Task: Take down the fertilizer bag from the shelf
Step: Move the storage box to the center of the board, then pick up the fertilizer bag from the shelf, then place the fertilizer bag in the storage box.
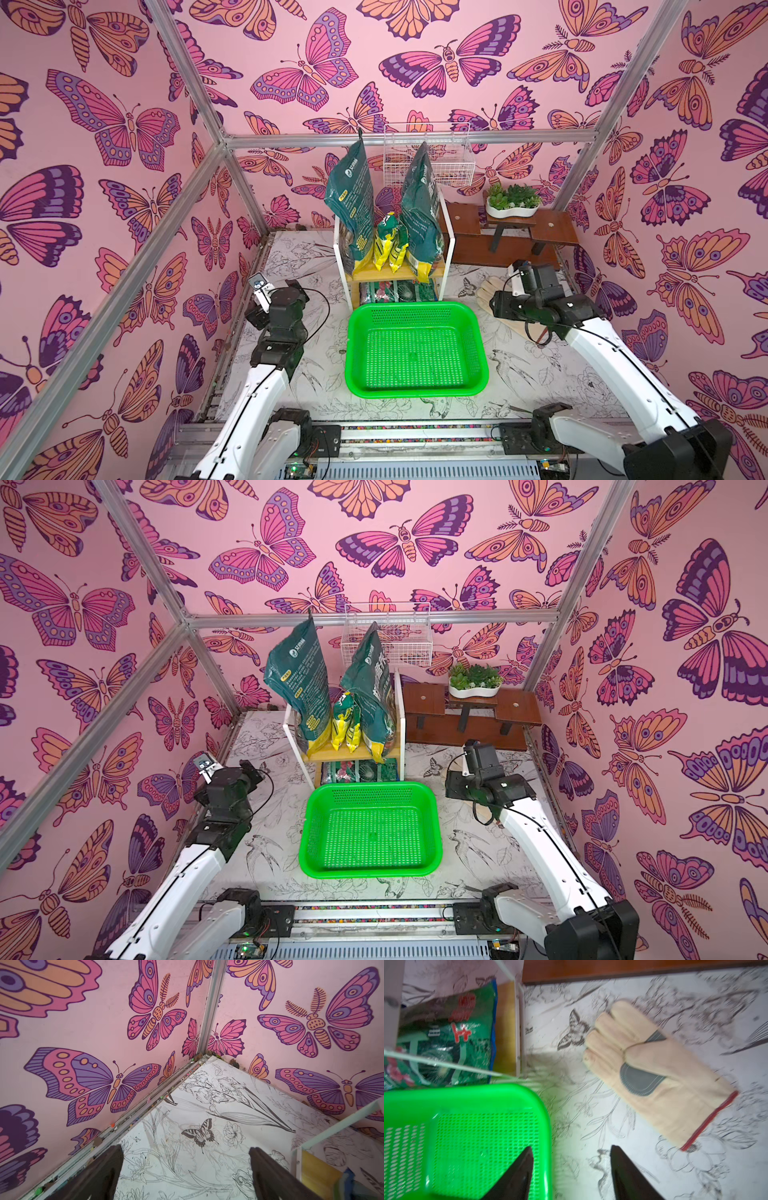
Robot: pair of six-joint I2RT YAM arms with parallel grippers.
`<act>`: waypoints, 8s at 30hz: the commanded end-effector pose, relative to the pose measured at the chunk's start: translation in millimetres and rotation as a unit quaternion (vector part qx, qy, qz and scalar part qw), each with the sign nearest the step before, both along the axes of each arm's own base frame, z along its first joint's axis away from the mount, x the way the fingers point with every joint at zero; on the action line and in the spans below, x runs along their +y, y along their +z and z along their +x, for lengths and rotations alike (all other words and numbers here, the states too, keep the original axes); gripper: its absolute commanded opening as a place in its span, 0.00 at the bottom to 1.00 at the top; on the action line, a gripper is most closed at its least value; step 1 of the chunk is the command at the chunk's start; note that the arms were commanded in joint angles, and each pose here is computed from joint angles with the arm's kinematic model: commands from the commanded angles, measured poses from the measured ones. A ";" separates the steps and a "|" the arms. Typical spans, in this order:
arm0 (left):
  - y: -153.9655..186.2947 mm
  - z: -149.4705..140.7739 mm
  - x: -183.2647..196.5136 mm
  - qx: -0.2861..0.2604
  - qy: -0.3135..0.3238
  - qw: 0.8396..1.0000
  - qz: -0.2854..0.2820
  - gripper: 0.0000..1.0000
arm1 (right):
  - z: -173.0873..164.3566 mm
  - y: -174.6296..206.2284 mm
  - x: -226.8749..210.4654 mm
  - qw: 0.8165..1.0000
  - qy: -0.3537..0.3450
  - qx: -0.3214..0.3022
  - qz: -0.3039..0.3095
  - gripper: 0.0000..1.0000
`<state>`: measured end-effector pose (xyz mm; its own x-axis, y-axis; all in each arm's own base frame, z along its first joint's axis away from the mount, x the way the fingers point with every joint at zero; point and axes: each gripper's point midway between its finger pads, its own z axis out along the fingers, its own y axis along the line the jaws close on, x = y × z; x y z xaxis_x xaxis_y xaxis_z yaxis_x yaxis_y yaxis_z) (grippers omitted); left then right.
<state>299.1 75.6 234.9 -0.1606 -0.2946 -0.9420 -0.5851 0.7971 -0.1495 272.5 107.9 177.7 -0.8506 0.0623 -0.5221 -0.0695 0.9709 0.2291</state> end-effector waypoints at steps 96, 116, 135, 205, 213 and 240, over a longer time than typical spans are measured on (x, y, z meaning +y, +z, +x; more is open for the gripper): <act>88.5 -16.9 -135.5 -0.030 -0.276 0.939 -0.204 1.00 | 23.3 235.6 110.2 0.935 0.173 -0.294 0.100 0.93; 67.8 -22.0 -147.9 -0.009 -0.287 0.935 -0.206 1.00 | 53.5 268.4 179.0 0.886 0.214 -0.411 0.007 0.80; 58.8 -25.8 -145.6 -0.005 -0.284 0.936 -0.207 1.00 | 86.9 257.7 192.4 0.885 0.182 -0.428 -0.020 0.33; 93.4 -27.6 -143.8 -0.031 -0.302 0.938 -0.169 1.00 | -44.0 448.2 91.3 0.795 0.186 -0.571 0.081 0.00; 110.3 -36.6 -169.9 -0.026 -0.361 0.915 -0.177 1.00 | -50.7 400.7 80.9 0.843 0.194 -0.497 0.068 0.00; -10.8 -67.6 -280.6 0.177 -0.467 0.854 -0.149 1.00 | -29.8 235.0 70.1 0.880 0.182 -0.440 0.007 0.00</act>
<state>240.1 -202.5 249.3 -0.6562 -0.1133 -0.7460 0.2528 0.8985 -0.3589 232.9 168.2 325.0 -0.3467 -0.3700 -0.8619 -0.5356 0.8325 -0.1419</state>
